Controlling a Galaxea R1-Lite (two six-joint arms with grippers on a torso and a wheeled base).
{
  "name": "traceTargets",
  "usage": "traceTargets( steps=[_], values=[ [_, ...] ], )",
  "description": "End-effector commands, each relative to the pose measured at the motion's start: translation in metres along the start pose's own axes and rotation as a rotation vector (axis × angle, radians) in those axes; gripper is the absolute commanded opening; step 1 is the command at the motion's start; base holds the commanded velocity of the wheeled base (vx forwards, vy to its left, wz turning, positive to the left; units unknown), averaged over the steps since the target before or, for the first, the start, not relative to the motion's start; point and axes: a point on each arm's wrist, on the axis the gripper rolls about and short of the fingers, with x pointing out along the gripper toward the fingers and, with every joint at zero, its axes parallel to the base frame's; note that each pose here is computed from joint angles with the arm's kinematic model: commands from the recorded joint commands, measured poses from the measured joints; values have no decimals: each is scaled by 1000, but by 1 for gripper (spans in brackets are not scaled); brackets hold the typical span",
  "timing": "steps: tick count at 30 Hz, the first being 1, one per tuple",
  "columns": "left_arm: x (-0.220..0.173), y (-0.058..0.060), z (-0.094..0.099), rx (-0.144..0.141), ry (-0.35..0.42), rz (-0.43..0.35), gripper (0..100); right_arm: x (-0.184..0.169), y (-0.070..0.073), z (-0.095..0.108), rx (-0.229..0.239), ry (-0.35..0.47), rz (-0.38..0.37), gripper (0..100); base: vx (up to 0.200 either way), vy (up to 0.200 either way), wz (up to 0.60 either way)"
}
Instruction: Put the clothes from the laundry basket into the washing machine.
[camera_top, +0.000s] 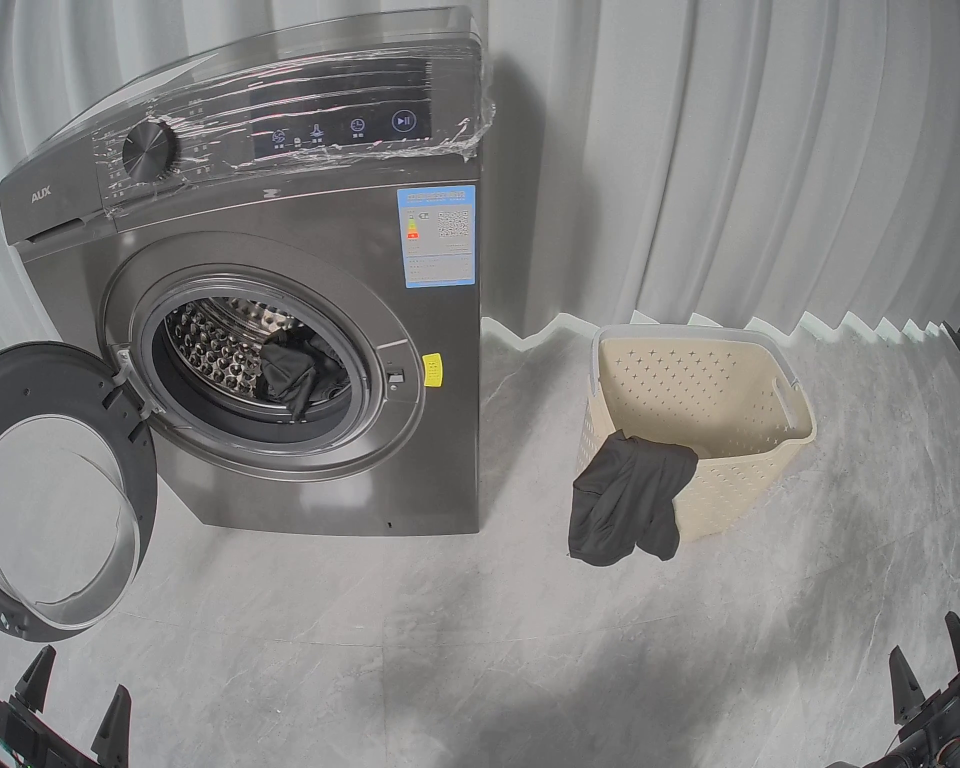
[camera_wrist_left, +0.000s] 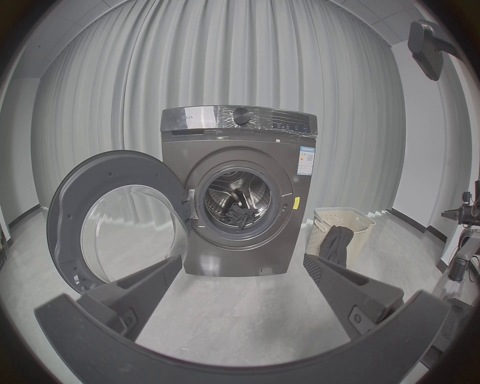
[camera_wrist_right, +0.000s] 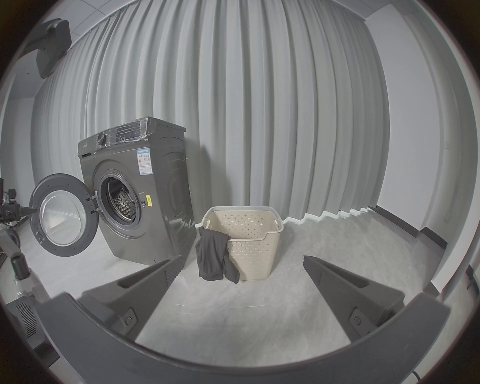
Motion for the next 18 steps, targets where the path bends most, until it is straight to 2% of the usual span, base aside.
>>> traceTargets(
  steps=[1, 6, 12, 18],
  values=[
    [0, 0, -5, 2, 3, 0, 100, 0, 0, -5, 0, 6, 1, 100, 0, 0, 0],
    [0, 0, -5, -2, 3, 0, 100, 0, 0, -5, 0, 4, 1, 100, 0, 0, 0],
    [0, 0, -5, 0, 3, 1, 100, 0, 0, -5, 0, 4, 1, 100, 0, -200, 0],
    [0, 0, -5, 3, 3, 0, 100, 0, 0, -5, 0, 4, 1, 100, 0, 0, 0]
  ],
)
